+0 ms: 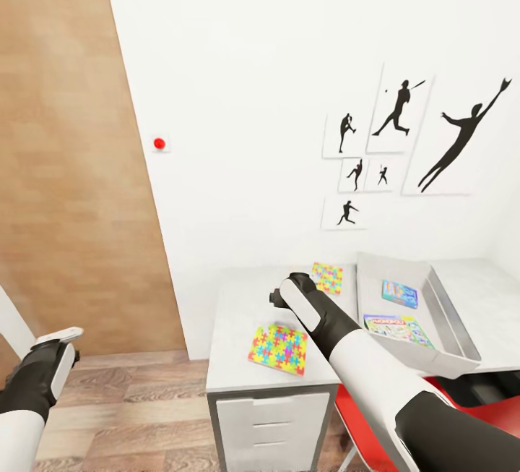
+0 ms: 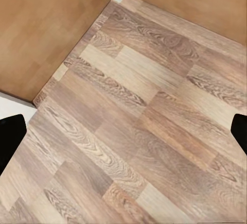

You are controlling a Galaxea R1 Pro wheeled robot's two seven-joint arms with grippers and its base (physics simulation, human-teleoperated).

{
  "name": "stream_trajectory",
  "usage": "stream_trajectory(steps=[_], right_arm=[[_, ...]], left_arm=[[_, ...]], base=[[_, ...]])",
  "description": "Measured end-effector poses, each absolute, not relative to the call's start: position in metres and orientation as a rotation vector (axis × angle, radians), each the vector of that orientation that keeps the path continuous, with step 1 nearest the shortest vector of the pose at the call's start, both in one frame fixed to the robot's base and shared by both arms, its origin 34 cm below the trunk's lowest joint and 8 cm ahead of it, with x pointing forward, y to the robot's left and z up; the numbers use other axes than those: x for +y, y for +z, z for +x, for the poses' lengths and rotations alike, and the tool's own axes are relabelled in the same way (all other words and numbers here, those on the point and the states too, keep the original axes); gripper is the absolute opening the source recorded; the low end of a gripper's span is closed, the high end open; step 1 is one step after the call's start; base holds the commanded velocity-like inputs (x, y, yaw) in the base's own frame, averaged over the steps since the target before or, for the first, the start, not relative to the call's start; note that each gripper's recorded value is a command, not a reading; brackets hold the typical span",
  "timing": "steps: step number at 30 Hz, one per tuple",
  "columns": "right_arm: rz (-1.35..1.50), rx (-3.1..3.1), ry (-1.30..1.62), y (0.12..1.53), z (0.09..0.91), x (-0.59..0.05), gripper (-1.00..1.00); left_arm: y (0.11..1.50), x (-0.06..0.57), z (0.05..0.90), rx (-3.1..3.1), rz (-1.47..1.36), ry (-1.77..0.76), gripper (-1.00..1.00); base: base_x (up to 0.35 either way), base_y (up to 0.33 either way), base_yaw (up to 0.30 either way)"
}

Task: Put all the toys in the child's room - the three board games (two on the bed and one on the table), the two jigsaw puzzles on the table, and the tennis ball on the table - inside the toy box on the table in the child's room.

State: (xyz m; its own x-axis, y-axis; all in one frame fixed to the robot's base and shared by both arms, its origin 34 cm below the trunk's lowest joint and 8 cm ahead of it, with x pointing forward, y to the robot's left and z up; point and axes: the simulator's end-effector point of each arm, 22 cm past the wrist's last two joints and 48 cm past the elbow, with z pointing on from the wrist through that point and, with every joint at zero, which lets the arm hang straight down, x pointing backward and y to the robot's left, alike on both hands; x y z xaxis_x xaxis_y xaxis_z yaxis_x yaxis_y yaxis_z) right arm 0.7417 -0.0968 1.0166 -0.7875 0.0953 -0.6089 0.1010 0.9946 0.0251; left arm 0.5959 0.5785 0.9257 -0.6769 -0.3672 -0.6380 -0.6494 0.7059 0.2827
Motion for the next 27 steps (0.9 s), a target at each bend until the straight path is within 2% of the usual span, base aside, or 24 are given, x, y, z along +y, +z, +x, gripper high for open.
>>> stream_trajectory(steps=[2, 8, 17, 27], right_arm=[[0.137, 2.486, -0.012, 1.014, 0.742, -0.097, 1.00], [0.137, 2.495, -0.013, 1.008, 0.742, -0.097, 1.00], [0.139, 2.510, -0.014, 0.999, 0.742, -0.097, 1.00], [0.140, 2.525, -0.014, 0.989, 0.742, -0.097, 1.00]], left_arm=[[0.920, 0.571, 0.601, 2.373, -0.771, 0.613, 1.00], [0.905, 0.531, 0.624, 2.437, -0.732, 0.216, 1.00], [0.907, 0.499, 0.641, 2.438, -0.655, -0.086, 1.00], [0.913, 0.471, 0.652, 2.416, -0.576, -0.307, 1.00]], base=[[0.000, 0.000, 0.000], [0.000, 0.000, 0.000], [0.000, 0.000, 0.000], [0.000, 0.000, 0.000]])
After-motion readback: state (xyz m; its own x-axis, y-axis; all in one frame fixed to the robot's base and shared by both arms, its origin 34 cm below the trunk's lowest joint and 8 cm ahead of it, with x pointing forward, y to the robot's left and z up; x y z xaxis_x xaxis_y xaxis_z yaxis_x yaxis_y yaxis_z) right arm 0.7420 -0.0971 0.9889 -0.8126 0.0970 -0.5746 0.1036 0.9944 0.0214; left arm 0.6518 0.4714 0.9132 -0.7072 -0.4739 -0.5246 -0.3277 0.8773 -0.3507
